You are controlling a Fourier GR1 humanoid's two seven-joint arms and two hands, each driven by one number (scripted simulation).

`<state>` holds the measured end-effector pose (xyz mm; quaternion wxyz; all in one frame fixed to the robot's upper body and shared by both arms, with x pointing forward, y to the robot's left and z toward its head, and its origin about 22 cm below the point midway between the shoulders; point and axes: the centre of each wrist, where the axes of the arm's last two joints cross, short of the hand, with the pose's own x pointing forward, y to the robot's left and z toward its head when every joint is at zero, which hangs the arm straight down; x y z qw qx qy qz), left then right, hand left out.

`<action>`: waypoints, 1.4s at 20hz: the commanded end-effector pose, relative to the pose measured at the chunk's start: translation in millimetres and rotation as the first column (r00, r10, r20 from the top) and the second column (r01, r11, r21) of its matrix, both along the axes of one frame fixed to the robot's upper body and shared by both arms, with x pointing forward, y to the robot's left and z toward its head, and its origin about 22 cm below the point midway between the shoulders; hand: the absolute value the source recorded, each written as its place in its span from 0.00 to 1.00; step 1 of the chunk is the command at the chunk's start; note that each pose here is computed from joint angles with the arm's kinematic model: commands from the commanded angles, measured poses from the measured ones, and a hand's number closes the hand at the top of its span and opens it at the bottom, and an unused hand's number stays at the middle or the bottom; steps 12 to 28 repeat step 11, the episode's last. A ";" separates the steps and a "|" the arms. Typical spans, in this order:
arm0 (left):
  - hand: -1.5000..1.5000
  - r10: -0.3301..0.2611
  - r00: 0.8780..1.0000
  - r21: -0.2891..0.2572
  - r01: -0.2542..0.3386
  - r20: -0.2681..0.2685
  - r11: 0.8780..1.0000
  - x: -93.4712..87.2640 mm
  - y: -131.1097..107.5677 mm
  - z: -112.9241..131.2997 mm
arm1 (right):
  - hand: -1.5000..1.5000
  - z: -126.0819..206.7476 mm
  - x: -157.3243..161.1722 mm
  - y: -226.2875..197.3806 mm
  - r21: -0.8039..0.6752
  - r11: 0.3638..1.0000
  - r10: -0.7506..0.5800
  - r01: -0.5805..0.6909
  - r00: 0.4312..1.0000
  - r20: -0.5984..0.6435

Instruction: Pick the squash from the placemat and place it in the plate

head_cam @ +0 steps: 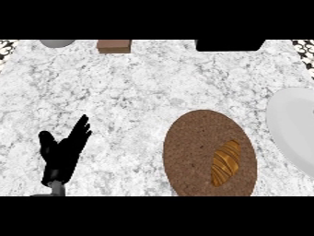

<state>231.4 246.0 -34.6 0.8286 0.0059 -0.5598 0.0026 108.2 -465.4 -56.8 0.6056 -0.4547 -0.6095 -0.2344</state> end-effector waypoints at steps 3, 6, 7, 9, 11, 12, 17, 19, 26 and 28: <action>0.50 -0.001 1.000 0.005 0.001 0.024 1.000 7.7 -19.4 0.7 | 0.00 15.9 -40.4 14.0 -0.042 0.999 0.021 -0.024 0.996 -0.083; 0.50 -0.019 1.000 -0.007 0.019 0.000 1.000 -11.3 5.2 -4.1 | 0.00 -12.5 -38.9 39.9 -0.022 1.000 0.019 -0.021 0.993 -0.117; 0.50 -0.004 1.000 0.008 0.004 -0.007 1.000 -3.2 -19.2 1.6 | 0.00 -6.9 -61.7 46.2 -0.035 0.999 0.015 -0.019 0.995 -0.103; 0.50 0.015 1.000 0.013 -0.015 -0.005 1.000 -1.4 -3.2 -3.5 | 0.00 -2.9 -63.0 56.5 -0.010 1.000 0.003 -0.004 0.994 -0.109; 0.50 -0.015 1.000 -0.001 0.015 -0.011 1.000 -12.7 -2.8 -6.5 | 0.00 -18.4 -64.7 50.3 -0.022 1.000 0.010 -0.013 0.994 -0.111; 0.50 -0.015 1.000 -0.001 0.015 -0.011 1.000 -12.7 -2.8 -6.5 | 0.00 -18.4 -64.7 50.3 -0.022 1.000 0.010 -0.013 0.994 -0.111; 0.50 -0.015 1.000 -0.001 0.015 -0.011 1.000 -12.7 -2.8 -6.5 | 0.00 -18.4 -64.7 50.3 -0.022 1.000 0.010 -0.013 0.994 -0.111; 0.50 -0.015 1.000 -0.001 0.015 -0.011 1.000 -12.7 -2.8 -6.5 | 0.00 -18.4 -64.7 50.3 -0.022 1.000 0.010 -0.013 0.994 -0.111; 0.50 -0.015 1.000 -0.001 0.015 -0.011 1.000 -12.7 -2.8 -6.5 | 0.00 -18.4 -64.7 50.3 -0.022 1.000 0.010 -0.013 0.994 -0.111; 0.50 -0.015 1.000 -0.001 0.015 -0.011 1.000 -12.7 -2.8 -6.5 | 0.00 -18.4 -64.7 50.3 -0.022 1.000 0.010 -0.013 0.994 -0.111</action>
